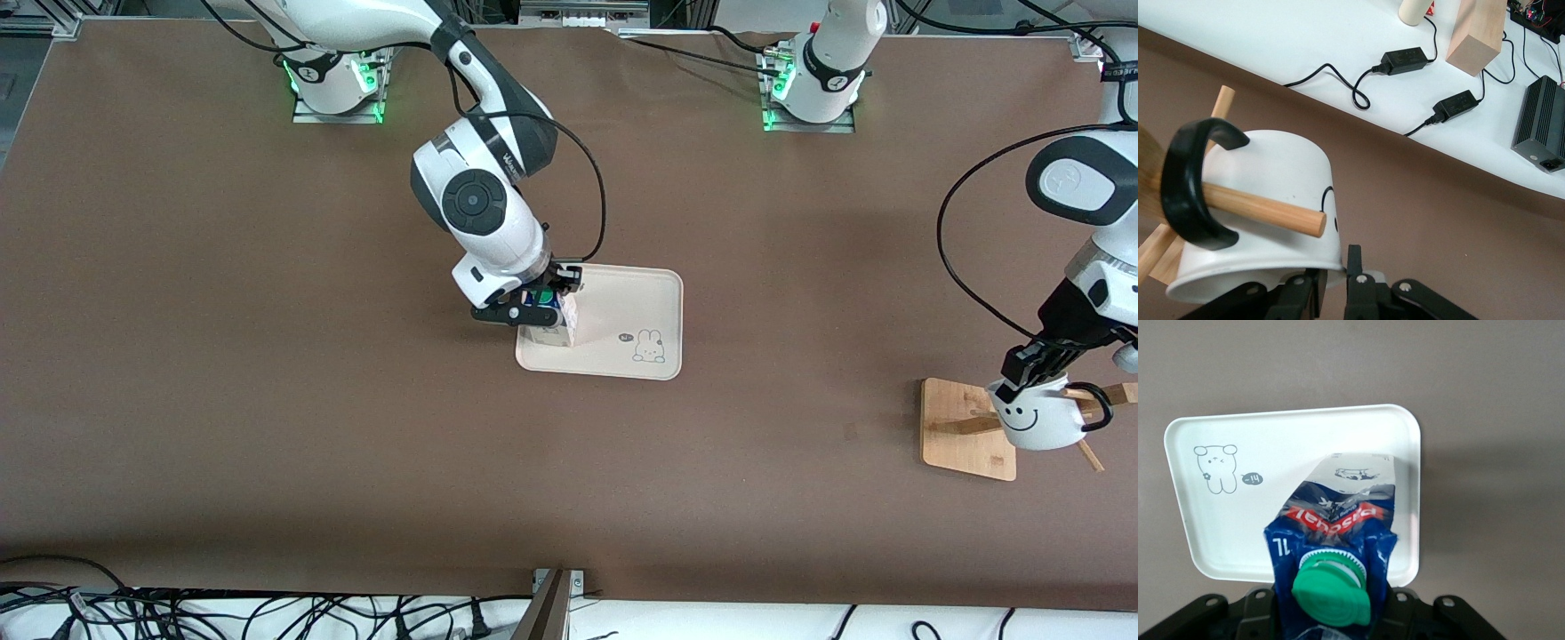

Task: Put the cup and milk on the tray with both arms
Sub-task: 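Carry the milk carton onto the tray with the right gripper and release, then retract the right gripper while the left gripper lifts the mug off the stand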

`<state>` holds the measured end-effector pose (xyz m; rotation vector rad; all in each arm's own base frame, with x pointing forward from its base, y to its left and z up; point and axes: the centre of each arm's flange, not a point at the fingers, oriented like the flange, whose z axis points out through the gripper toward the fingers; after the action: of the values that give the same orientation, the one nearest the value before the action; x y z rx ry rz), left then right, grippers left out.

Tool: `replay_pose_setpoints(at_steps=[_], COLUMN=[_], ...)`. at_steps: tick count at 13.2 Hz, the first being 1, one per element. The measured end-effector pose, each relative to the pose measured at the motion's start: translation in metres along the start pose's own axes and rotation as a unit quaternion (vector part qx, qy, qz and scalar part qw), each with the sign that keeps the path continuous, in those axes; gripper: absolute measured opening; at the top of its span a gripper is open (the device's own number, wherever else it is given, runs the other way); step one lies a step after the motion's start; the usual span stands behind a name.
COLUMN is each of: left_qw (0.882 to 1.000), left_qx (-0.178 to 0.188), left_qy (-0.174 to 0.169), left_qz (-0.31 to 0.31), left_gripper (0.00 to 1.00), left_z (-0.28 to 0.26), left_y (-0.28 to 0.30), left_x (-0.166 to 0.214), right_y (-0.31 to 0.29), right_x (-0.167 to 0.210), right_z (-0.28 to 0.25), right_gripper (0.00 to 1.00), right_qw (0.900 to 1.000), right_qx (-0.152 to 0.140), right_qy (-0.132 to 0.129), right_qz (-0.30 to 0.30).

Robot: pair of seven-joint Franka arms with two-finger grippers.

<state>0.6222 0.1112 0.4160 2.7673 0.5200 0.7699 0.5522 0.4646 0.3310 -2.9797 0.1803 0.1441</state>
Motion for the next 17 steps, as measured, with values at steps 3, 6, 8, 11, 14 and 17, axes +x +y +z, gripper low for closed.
replay_pose_setpoints(at_steps=[3, 6, 8, 11, 14, 17], left_qw=[1.0, 1.0, 1.0, 1.0, 1.0, 0.998], left_qx=[-0.001, -0.004, -0.005, -0.005, -0.005, -0.01], left_qy=[-0.001, -0.01, -0.013, -0.024, -0.027, -0.055], left_qz=[0.001, 0.003, 0.002, -0.008, -0.012, -0.013], left_gripper=[0.18, 0.15, 0.13, 0.06, 0.06, 0.06], left_z=[-0.002, -0.008, -0.009, -0.008, -0.008, -0.013], left_y=[0.001, 0.005, 0.006, 0.005, 0.004, 0.009], left_x=[0.0, 0.0, 0.0, -0.003, -0.003, -0.007], right_y=[-0.001, -0.004, -0.008, 0.028, 0.113, 0.203], right_x=[0.003, 0.007, 0.012, 0.027, 0.046, 0.06], right_z=[-0.001, -0.01, -0.05, -0.148, -0.228, -0.273], right_gripper=[0.59, 0.91, 1.0, 1.0, 1.0, 1.0], right_qw=[1.0, 0.999, 0.997, 0.996, 0.998, 0.998], right_qx=[0.006, 0.016, 0.035, 0.038, 0.001, -0.008], right_qy=[0.009, 0.019, 0.042, 0.07, 0.061, 0.021], right_qz=[0.003, 0.032, 0.046, 0.046, -0.011, -0.062])
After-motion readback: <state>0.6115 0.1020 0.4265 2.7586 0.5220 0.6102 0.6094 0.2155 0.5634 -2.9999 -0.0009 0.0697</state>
